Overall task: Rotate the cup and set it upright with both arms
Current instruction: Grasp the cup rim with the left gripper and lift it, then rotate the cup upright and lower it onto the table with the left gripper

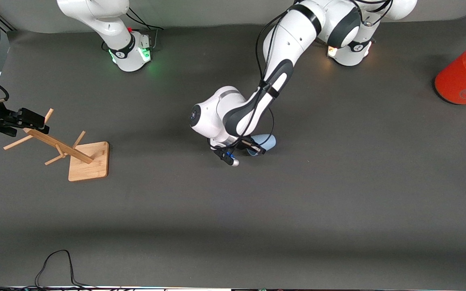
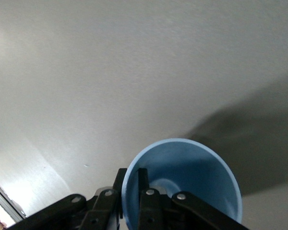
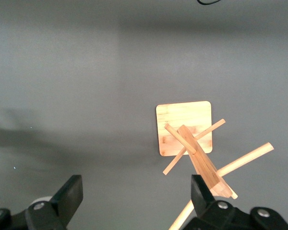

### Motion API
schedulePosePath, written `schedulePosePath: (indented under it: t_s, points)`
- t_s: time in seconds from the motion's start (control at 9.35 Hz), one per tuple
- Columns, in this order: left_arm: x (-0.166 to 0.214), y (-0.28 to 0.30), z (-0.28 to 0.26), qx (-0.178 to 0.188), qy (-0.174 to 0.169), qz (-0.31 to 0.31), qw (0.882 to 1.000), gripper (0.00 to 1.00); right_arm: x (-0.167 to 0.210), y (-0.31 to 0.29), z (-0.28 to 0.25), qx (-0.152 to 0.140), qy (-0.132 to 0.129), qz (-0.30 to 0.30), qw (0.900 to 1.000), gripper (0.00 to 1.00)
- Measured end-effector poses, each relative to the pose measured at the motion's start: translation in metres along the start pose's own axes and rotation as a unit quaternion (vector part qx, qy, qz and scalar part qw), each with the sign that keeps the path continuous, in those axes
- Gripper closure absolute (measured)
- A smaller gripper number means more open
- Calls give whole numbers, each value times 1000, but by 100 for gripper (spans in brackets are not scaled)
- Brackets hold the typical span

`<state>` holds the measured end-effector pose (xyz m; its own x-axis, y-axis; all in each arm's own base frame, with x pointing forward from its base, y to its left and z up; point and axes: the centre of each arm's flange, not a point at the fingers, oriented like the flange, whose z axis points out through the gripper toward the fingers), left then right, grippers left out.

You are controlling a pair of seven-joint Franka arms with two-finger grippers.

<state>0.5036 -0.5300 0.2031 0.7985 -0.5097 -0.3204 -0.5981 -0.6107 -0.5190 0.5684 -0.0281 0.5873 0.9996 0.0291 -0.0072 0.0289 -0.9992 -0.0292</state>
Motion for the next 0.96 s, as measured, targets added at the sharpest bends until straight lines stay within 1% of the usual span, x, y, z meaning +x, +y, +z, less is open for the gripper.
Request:
schedulePosePath:
  t_s: [0.11,0.21,0.32,0.43,0.53,0.64,0.75,0.86,0.96]
  points:
    - [3,-22,-2,9,4,-19,1000,91,0,0,0,0,0,0,1000,0]
    - [6,-56,-4,19,7,-45,999,93,0,0,0,0,0,0,1000,0]
    - [7,-98,-6,16,8,-77,997,93,0,0,0,0,0,-1,1000,0]
    - [2,-158,-18,-9,15,-116,993,93,0,-1,0,0,0,-1,1000,0]
    - [-14,-225,-40,-53,29,-154,986,93,0,-3,0,0,0,-3,1000,0]
    - [-45,-292,-70,-106,43,-188,975,93,0,-4,0,0,0,-4,1000,0]
    - [-84,-346,-98,-145,55,-213,965,93,1,-5,0,0,1,-5,1000,0]
    - [-125,-383,-119,-166,65,-231,956,93,1,-5,-1,0,2,-5,1000,0]
    - [-166,-406,-130,-182,75,-242,950,93,1,-4,-2,0,2,-4,1000,0]
